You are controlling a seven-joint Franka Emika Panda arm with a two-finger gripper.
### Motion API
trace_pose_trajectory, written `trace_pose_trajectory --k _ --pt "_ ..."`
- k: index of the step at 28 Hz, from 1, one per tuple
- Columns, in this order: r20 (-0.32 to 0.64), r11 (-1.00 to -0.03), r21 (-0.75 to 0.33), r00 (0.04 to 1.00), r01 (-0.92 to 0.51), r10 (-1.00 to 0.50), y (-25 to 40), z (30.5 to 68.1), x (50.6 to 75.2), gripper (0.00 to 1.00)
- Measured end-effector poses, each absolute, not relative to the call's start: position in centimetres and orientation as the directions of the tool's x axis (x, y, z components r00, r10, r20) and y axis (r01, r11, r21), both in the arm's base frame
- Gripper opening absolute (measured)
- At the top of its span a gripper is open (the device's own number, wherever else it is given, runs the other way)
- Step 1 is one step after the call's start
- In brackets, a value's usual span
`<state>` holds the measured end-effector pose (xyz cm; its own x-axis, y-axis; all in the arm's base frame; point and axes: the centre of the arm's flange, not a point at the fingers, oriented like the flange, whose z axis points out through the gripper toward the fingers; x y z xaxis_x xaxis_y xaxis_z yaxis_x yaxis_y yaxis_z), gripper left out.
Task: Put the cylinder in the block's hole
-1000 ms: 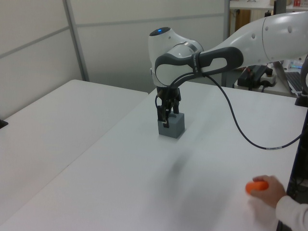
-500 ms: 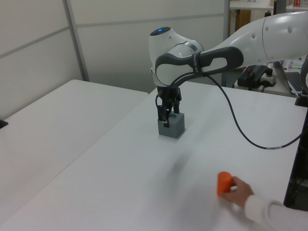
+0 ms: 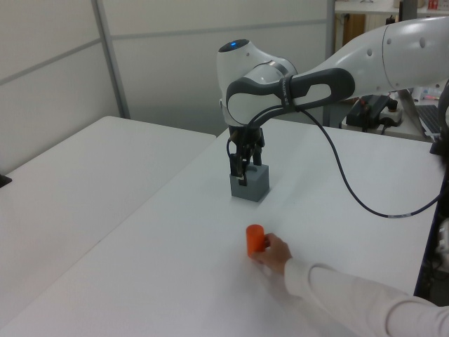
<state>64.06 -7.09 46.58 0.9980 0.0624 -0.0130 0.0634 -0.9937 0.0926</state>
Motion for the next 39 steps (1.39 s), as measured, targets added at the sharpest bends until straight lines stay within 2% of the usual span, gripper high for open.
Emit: trace_pose_trajectory --k 18,39 --pt "-0.01 -0.998 0.041 0.999 0.046 0.046 -6.7 46.31 64.12 1.0" --pt "-0.014 -0.998 0.04 0.999 0.046 0.046 -6.7 46.09 64.16 1.0"
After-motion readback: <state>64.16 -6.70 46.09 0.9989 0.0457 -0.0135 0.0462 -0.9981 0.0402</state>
